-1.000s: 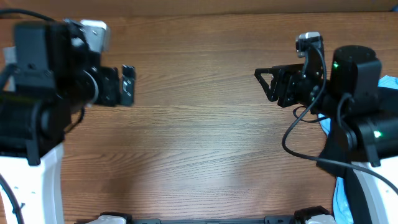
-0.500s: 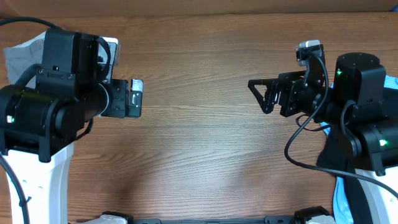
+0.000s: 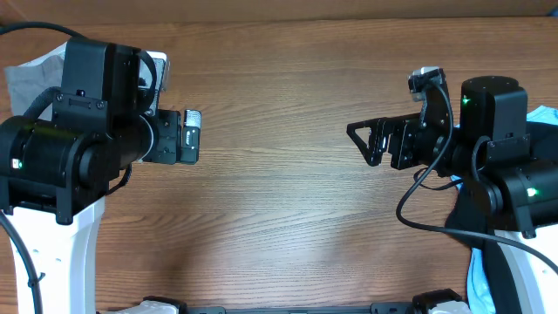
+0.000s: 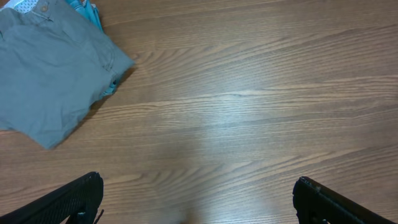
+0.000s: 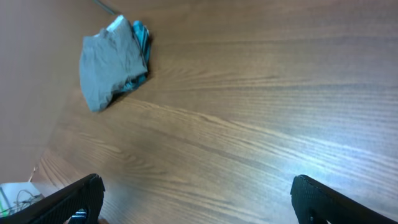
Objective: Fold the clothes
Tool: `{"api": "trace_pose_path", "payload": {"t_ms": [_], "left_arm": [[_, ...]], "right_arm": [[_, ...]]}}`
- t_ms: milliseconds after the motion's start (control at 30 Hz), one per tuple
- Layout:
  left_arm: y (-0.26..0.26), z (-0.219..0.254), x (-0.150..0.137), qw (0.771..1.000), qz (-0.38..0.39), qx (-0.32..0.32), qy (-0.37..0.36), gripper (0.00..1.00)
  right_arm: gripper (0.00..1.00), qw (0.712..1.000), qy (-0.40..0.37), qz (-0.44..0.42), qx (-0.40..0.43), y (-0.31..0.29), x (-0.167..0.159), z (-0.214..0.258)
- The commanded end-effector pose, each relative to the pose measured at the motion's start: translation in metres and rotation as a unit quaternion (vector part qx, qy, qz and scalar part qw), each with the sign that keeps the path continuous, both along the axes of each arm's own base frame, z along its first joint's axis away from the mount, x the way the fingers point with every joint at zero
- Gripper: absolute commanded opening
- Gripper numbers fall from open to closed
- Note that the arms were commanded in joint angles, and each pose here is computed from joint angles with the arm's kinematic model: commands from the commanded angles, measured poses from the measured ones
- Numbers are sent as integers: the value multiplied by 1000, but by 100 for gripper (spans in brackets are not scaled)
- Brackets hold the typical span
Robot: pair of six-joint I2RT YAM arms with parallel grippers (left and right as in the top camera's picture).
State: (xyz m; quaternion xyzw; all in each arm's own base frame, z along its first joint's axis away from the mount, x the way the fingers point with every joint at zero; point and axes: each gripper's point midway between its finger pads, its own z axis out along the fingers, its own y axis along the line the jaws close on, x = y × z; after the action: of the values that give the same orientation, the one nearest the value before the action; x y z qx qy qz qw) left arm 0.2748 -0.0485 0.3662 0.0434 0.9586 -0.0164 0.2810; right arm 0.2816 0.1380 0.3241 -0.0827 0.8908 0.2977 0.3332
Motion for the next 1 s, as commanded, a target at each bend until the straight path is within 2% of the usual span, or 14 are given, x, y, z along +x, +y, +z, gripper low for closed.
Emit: {"api": "trace_pose_path", "payload": {"t_ms": [0, 267, 733, 967], "left_arm": [[0, -1, -1, 1000, 7, 1, 2, 100], [0, -1, -1, 1000, 7, 1, 2, 100], [0, -1, -1, 1000, 7, 1, 2, 100], [0, -1, -1, 1000, 7, 1, 2, 100]], "right_arm": [[100, 1000, 2, 1, 2, 0, -2, 3], [100, 1000, -5, 1, 2, 1, 0, 5], [100, 991, -105, 63, -50, 1, 3, 20], [100, 983, -170, 30, -68, -10, 6, 41]]}}
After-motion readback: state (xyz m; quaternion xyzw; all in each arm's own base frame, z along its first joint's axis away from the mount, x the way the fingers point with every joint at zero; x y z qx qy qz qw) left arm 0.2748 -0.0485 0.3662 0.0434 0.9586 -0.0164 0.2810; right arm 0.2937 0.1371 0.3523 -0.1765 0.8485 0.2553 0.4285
